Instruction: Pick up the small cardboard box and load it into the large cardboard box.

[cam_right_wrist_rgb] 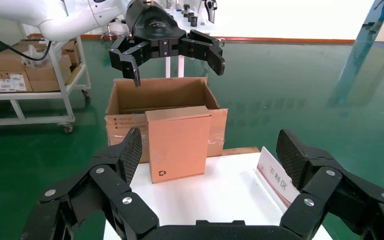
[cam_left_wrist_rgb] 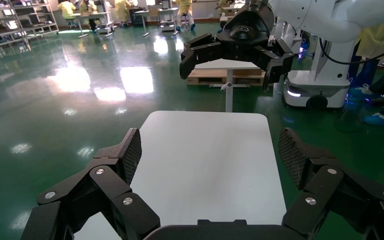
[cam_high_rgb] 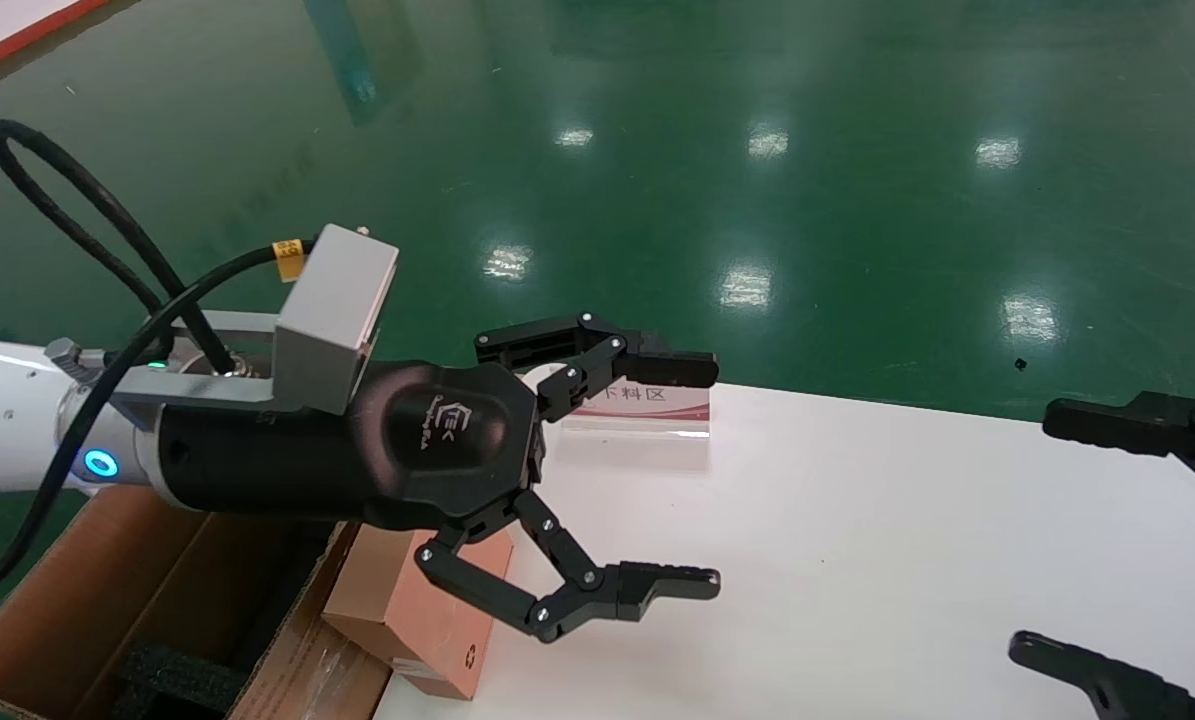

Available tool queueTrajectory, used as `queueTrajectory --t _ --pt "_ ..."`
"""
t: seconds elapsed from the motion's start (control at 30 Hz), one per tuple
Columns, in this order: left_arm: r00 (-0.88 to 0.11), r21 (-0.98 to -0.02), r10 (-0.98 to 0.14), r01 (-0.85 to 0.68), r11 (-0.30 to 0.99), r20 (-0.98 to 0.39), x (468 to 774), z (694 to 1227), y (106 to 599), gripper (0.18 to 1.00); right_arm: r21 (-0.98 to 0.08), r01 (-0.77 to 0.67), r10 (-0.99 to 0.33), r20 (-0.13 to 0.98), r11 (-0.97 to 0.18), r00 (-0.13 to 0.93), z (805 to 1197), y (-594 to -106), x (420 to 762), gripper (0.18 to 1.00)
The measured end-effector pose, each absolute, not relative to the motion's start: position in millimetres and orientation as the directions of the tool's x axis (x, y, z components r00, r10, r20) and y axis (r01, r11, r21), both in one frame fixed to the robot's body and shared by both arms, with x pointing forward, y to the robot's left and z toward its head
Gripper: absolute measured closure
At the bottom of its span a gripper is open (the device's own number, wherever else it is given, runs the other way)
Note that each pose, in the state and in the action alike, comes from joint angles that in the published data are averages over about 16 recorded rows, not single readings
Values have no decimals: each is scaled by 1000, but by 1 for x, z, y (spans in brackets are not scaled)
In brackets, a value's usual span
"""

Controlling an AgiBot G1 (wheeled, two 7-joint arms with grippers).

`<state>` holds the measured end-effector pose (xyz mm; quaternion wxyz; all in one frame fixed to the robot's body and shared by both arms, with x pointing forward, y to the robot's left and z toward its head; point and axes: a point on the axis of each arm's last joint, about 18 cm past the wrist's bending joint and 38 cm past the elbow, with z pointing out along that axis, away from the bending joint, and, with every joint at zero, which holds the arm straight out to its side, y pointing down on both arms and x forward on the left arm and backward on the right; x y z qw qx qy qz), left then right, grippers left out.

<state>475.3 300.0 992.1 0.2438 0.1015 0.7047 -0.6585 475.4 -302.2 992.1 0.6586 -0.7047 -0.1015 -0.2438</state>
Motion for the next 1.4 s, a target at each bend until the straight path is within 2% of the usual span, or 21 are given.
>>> queueTrajectory --t 0.43,0.7,1.1,1.4 --pt "-862 -880 -179 461 115 -475 475 992 300 184 -879 464 -178 477 -112 861 992 -302 475 178" --pt "-865 -881 -182 440 177 -468 476 991 302 184 -879 464 -178 477 -112 861 992 -302 475 178" --pt "-884 -846 -214 290 447 -415 487 988 313 184 -879 464 -178 477 -112 861 992 -302 476 178" --pt "-879 -776 -332 65 627 -342 502 992 327 184 -879 464 -178 477 -112 861 992 -302 476 178"
